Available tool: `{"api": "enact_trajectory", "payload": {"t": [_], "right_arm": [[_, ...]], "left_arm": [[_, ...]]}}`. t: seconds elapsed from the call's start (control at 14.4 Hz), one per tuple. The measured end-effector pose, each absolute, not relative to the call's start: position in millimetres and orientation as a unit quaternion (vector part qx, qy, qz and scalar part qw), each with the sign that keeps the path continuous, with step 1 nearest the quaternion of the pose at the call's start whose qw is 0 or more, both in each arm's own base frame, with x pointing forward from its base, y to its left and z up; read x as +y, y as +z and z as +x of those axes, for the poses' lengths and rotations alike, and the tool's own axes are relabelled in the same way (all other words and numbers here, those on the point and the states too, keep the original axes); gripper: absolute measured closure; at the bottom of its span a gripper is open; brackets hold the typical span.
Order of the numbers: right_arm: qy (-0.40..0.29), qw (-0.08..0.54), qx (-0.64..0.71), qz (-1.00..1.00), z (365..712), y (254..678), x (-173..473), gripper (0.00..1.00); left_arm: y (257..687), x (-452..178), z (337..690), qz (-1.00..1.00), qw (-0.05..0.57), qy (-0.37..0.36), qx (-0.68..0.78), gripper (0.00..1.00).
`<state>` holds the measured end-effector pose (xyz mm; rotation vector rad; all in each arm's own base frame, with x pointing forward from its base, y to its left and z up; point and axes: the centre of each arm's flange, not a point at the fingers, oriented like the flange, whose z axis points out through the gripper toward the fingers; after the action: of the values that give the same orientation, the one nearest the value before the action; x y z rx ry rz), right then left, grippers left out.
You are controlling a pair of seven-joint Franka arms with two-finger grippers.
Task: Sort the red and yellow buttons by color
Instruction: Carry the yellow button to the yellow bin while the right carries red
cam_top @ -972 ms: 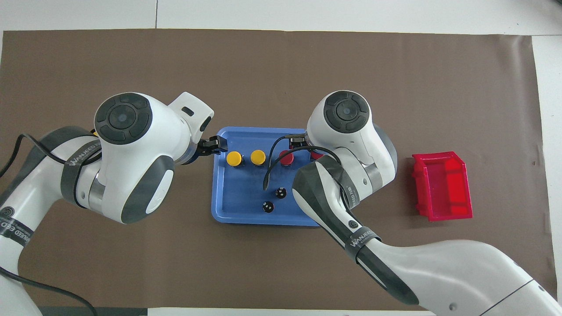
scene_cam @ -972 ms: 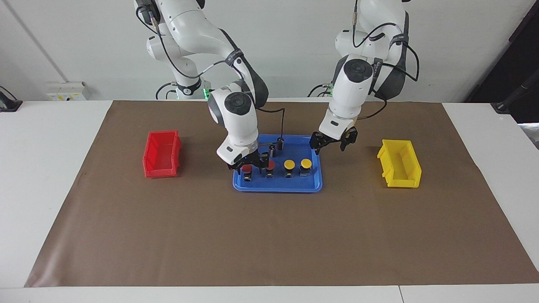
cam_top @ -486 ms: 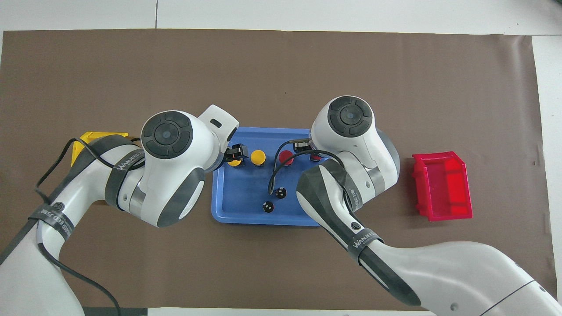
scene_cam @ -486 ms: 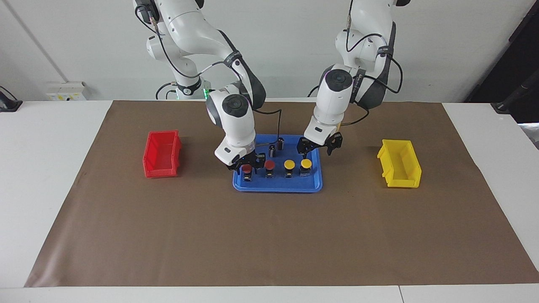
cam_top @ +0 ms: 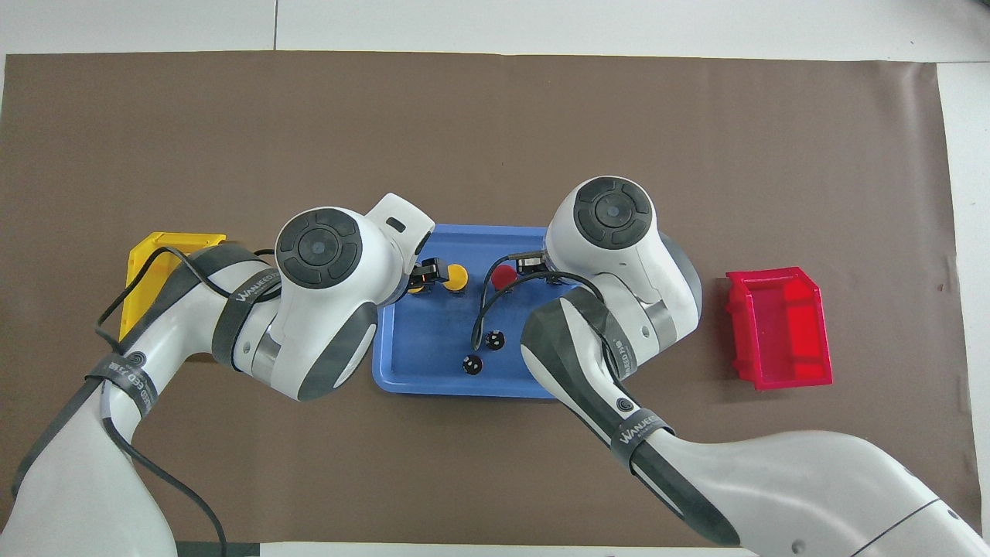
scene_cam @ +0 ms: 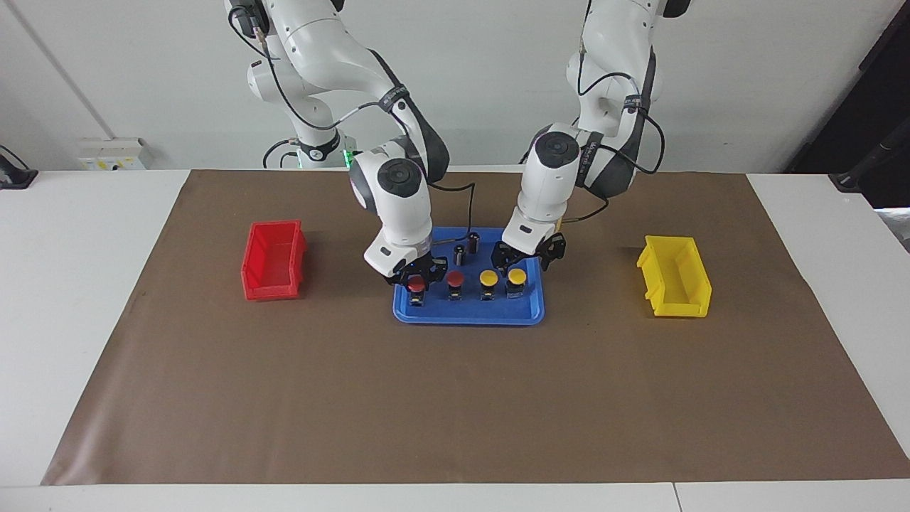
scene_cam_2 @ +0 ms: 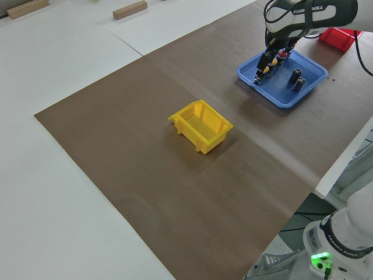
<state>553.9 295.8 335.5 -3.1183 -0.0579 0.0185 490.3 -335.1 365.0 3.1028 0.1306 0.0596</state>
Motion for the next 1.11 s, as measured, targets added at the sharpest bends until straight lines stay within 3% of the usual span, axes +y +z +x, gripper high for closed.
{"api": "enact_trajectory", "payload": {"t": [0.14,0.28,0.35,0.62,0.83,0.9,1.11], "right_arm": [[0.002,0.013,-0.021,-1.000,556.1,340.2,293.8,0.63],[-0.010,0.017,-0.026,-0.999,565.1,356.1,287.6,0.63],[-0.013,0.017,-0.024,-0.999,572.0,368.2,279.1,0.63],[-0.011,0.007,-0.025,-1.000,595.6,433.8,186.0,0.63],[0.004,0.014,-0.035,-0.999,585.3,474.4,104.2,0.63],[0.009,0.019,-0.035,-0.999,578.1,479.7,82.0,0.63],[0.037,0.018,-0.022,-0.999,551.9,466.1,41.2,0.63]], "left_arm": [[364.3,-335.3,490.7,0.999,0.018,0.020,0.044,0.03],[364.5,-335.6,490.8,0.998,0.019,0.021,0.053,0.19],[364.6,-335.9,490.6,0.998,0.019,0.021,0.057,0.19],[359.3,-344.1,486.3,0.997,0.019,0.020,0.068,0.26],[348.5,-349.1,485.9,0.997,0.019,0.019,0.073,0.30],[348.4,-349.1,486.3,0.997,0.020,0.019,0.076,0.35],[351.1,-348.2,489.0,0.996,0.021,0.022,0.085,0.40]]}}
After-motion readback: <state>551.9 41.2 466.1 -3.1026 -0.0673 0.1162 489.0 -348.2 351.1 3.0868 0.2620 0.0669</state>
